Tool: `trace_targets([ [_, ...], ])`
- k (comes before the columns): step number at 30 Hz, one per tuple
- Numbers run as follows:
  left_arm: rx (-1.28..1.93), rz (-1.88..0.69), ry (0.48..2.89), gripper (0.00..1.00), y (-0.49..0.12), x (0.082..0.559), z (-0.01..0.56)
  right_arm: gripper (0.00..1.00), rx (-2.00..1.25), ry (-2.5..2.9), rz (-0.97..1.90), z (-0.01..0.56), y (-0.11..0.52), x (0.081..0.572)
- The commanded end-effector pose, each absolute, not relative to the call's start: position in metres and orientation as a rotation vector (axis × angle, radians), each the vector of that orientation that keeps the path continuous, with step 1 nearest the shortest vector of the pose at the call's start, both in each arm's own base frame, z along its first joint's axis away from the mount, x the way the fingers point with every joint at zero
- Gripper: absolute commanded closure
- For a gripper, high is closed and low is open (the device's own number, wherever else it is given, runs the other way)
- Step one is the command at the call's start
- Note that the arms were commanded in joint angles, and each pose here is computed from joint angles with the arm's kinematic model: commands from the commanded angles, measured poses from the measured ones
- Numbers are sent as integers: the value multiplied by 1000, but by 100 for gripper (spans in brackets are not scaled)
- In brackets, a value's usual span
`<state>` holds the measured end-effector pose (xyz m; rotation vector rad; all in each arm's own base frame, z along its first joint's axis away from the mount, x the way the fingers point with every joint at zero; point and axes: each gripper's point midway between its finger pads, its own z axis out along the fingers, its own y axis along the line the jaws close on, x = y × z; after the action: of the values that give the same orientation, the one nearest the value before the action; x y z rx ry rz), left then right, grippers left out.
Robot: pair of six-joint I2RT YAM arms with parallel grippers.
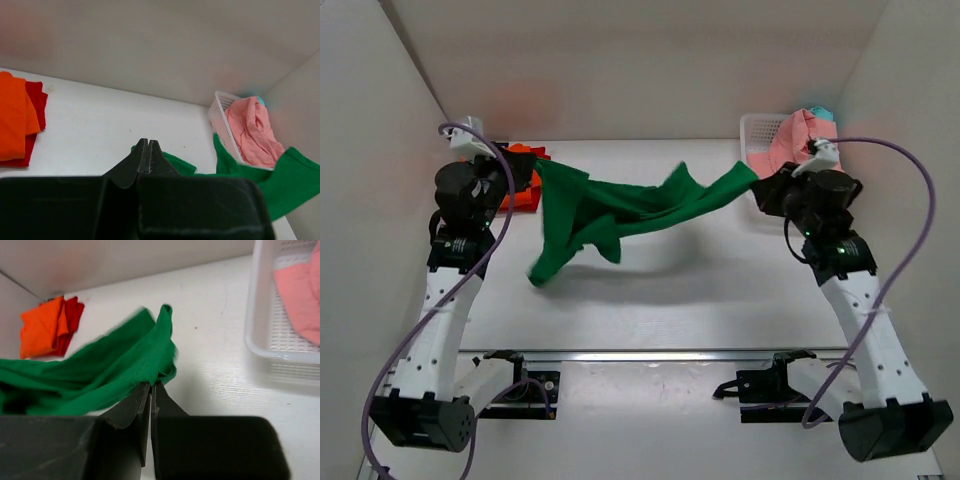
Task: Fold and stack the t-shirts
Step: Flatten out the tshirt
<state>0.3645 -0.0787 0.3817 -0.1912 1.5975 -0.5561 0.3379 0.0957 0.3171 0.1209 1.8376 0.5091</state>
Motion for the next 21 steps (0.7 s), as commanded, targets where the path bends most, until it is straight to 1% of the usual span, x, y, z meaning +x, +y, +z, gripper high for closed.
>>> trace_targets([
  [1,-202,-506,1599,100,-70,344,398,100,139,1809,545,337,82,313],
  [4,-183,-510,1572,100,-71,334,417,100,146,1764,559,353,72,303],
  [12,-160,-425,1484,100,-57,310,466,99,82,1737,521,361,70,270],
  [15,-147,-399,1459,100,-53,308,492,100,48,1726,531,365,71,255],
  [19,-131,-354,1378,100,-47,299,538,100,-24,1653,538,383,72,236],
  [21,-113,-353,1333,100,-48,287,562,100,-71,1620,534,395,73,225],
])
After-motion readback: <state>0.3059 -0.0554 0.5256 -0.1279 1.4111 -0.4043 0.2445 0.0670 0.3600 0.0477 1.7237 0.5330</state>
